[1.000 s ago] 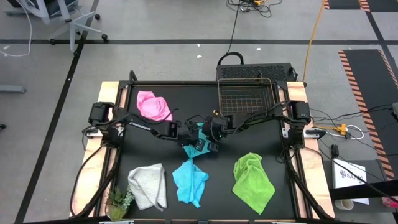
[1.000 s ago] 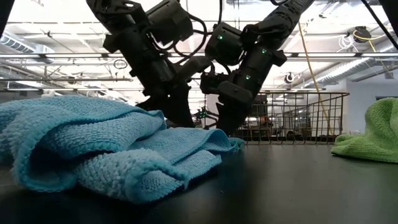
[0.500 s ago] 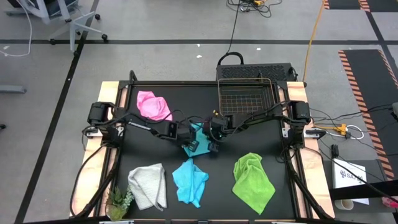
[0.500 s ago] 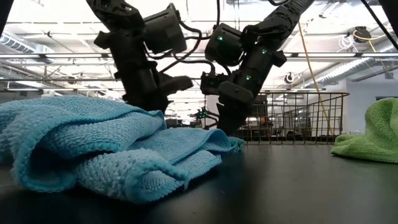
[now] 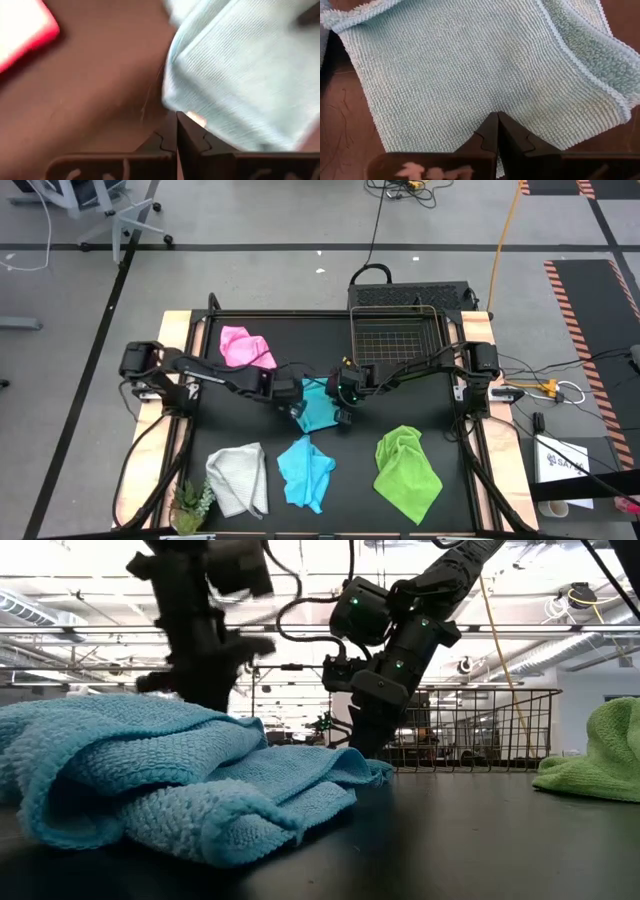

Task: Fold microfiber towels
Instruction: Fold the top blue towel

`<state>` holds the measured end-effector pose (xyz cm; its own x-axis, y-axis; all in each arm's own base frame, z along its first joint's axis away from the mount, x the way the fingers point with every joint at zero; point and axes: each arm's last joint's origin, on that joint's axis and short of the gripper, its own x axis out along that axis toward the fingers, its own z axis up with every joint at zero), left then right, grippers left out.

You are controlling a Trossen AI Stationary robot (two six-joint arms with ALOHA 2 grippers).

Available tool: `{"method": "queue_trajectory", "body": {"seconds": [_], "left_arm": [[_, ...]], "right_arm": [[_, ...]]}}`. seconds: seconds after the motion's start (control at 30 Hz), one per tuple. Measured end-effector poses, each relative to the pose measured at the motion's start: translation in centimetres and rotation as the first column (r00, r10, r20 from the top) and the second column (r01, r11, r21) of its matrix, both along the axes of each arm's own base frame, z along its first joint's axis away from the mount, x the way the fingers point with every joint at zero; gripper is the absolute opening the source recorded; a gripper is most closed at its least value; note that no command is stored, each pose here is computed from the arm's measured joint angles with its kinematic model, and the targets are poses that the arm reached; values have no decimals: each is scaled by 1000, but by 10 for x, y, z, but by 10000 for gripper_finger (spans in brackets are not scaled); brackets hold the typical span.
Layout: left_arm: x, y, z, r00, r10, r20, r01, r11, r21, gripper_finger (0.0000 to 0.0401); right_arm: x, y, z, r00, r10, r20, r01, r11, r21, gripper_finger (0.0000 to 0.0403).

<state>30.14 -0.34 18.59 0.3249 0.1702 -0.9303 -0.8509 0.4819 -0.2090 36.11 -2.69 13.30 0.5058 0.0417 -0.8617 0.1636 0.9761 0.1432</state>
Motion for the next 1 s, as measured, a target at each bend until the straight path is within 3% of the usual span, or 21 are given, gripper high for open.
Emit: {"method": "queue_trajectory", "body": {"seconds": [0.17, 0.37, 0.53, 0.7, 0.9, 1.0], "left_arm": [[12, 1, 7, 991, -12, 135, 6, 999, 47, 2], [28, -1, -11, 985, -24, 172, 22, 1000, 18, 2], [32, -3, -34, 994, -45, 104, 49, 998, -41, 4], [23, -4, -40, 998, -67, -16, 65, 993, -102, 5], [4, -5, -22, 993, -56, -100, 46, 994, -98, 4], [2, -7, -7, 999, -45, -23, 43, 996, -82, 5]], "right_arm": [[1, 0, 0, 1000, -1, 7, 1, 1000, -1, 0], [1, 0, 0, 1000, -7, 8, 7, 1000, 2, 0], [1, -1, 0, 1000, -12, 6, 12, 1000, 3, 0], [0, -2, 0, 1000, -16, 1, 16, 1000, 3, 0], [0, -2, 0, 1000, -10, -2, 10, 1000, -1, 0], [0, -2, 0, 1000, -10, -3, 10, 1000, -1, 0]]}}
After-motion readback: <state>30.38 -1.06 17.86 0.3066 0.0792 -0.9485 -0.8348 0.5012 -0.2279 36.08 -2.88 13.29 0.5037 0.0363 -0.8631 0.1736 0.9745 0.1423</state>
